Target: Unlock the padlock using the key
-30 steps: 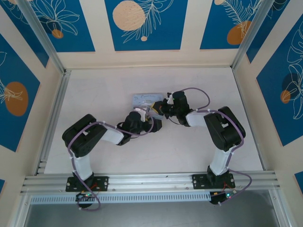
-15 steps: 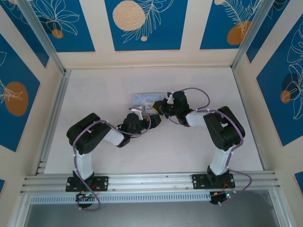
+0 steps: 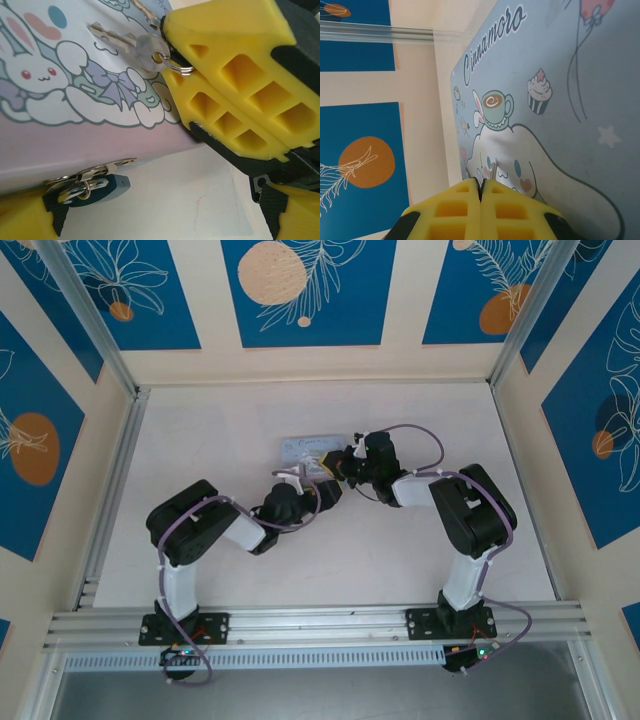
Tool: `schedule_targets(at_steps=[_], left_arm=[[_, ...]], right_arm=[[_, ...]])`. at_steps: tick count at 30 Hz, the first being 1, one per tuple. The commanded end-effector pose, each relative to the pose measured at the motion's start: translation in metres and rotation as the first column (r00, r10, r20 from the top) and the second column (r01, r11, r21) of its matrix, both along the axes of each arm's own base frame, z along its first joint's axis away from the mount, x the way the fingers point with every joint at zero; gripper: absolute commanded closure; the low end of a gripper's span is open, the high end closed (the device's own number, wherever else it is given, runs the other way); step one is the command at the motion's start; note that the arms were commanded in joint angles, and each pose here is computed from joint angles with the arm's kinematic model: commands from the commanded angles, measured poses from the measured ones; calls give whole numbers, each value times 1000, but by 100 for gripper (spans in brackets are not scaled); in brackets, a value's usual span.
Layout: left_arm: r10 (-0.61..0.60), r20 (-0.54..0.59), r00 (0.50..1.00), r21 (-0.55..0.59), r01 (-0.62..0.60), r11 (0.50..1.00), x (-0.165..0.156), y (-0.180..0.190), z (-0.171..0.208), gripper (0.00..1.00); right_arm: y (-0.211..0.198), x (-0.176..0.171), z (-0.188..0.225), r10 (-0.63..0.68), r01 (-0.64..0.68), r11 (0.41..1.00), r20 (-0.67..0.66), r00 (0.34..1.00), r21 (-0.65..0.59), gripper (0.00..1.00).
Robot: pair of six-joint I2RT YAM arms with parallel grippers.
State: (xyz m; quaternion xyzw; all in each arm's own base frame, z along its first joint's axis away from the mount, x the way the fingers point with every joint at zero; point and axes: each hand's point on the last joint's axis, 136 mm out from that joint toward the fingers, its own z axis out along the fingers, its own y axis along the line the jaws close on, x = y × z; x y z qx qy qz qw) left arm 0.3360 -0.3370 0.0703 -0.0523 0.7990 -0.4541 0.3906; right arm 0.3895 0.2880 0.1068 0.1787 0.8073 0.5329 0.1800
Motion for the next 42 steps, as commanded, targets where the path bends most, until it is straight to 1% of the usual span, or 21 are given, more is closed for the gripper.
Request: schedule_targets(at_steps=[1, 4, 9, 12, 13, 14, 16, 18, 23, 26, 27, 29, 31, 33, 39, 42], left_arm=[[12, -194, 981, 160, 20, 987, -26, 14, -80, 1], [0, -202, 979, 172, 35, 984, -30, 13, -87, 1], [13, -204, 979, 204, 29, 978, -37, 15, -87, 1], [55, -231, 971, 304, 18, 953, -42, 22, -91, 1], [58, -226, 972, 341, 23, 940, -44, 23, -91, 1], [46, -213, 976, 357, 34, 933, -44, 21, -90, 1], [42, -223, 974, 396, 51, 917, -46, 20, -94, 1], [54, -225, 973, 426, 48, 903, -45, 23, -96, 1], [55, -202, 978, 434, 39, 900, -40, 21, -97, 1], [33, -171, 985, 398, 39, 916, -34, 13, -91, 1], [13, -155, 988, 371, 46, 928, -33, 8, -87, 1], [-19, -118, 993, 290, 53, 955, -31, 1, -75, 1], [-22, -103, 994, 191, 42, 981, -28, 1, -62, 3], [-19, -102, 995, 110, 31, 993, -26, 1, -51, 5], [-11, -133, 991, -7, 10, 1000, -21, -2, -41, 11], [-14, -140, 990, -35, 9, 999, -20, -5, -40, 15]], right_arm=[[8, -6, -9, 25, -25, 1000, -42, 999, -5, 100], [9, -8, -8, 27, -27, 1000, -41, 999, -6, 100], [10, -7, -8, 27, -27, 1000, -41, 999, -10, 100], [11, -7, -9, 30, -31, 999, -41, 999, -12, 100], [11, -7, -9, 31, -32, 999, -41, 999, -12, 100], [11, -7, -9, 32, -32, 999, -41, 999, -13, 100], [11, -7, -9, 31, -32, 999, -42, 999, -15, 100], [10, -7, -10, 30, -31, 999, -44, 999, -17, 100], [10, -7, -13, 28, -29, 999, -52, 998, -18, 100], [9, -7, -14, 25, -26, 999, -53, 998, -18, 100], [9, -7, -15, 26, -27, 999, -54, 998, -19, 100], [9, -7, -15, 23, -24, 1000, -58, 998, -19, 100], [8, -7, -16, 20, -21, 1000, -59, 998, -19, 100], [7, -7, -16, 19, -21, 1000, -60, 998, -19, 100], [6, -7, -16, 15, -17, 1000, -64, 998, -20, 100], [5, -6, -16, 10, -11, 1000, -65, 998, -19, 100]])
